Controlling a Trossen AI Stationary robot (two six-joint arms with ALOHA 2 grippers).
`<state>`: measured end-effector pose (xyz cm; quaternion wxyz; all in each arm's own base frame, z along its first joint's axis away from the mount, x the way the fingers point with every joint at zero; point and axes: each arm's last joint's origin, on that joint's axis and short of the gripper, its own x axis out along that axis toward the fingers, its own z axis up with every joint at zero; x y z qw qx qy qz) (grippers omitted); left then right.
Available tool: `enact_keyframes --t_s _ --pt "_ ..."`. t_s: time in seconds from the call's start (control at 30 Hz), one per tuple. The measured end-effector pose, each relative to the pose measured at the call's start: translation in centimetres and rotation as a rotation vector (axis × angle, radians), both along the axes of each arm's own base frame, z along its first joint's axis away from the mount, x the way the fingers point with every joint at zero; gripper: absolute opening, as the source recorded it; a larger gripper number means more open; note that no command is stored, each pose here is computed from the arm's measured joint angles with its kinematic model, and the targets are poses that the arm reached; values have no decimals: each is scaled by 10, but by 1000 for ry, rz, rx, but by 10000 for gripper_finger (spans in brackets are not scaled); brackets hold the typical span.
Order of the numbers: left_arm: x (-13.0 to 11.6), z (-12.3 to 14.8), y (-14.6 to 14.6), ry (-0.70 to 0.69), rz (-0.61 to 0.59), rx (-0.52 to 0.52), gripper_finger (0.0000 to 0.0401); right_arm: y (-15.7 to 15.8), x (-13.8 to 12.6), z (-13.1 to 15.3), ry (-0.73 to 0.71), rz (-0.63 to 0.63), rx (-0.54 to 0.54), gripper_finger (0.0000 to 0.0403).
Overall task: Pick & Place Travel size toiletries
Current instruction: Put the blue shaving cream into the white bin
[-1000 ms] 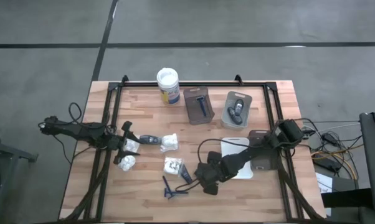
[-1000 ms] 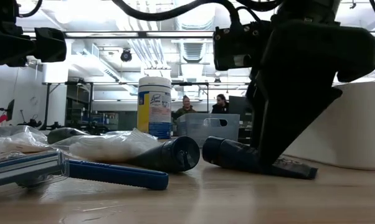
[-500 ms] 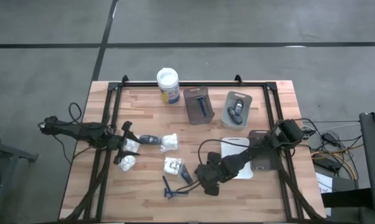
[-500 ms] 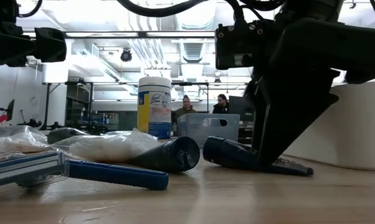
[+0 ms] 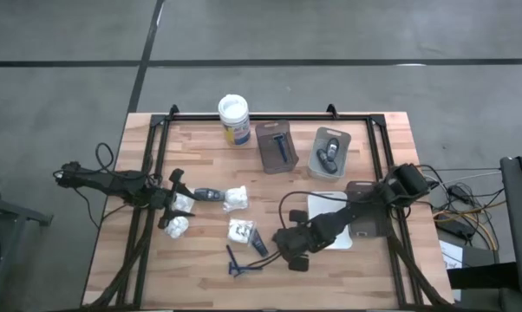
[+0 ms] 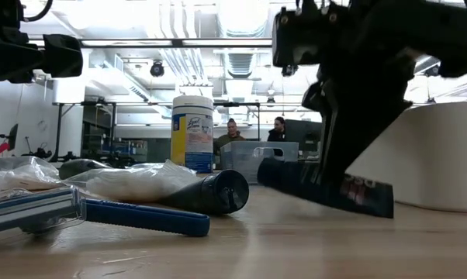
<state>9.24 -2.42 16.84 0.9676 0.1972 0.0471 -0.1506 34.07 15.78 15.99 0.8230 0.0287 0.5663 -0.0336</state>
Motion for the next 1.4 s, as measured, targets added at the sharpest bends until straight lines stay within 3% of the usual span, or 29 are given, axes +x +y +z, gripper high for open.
enact_keyframes --t_s 0.73,1.4 --pt "0 0 0 0 0 0 243 -3 -11 36 -56 102 10 10" --pt "0 0 0 -1 1 3 243 -32 4 45 -123 203 -55 10"
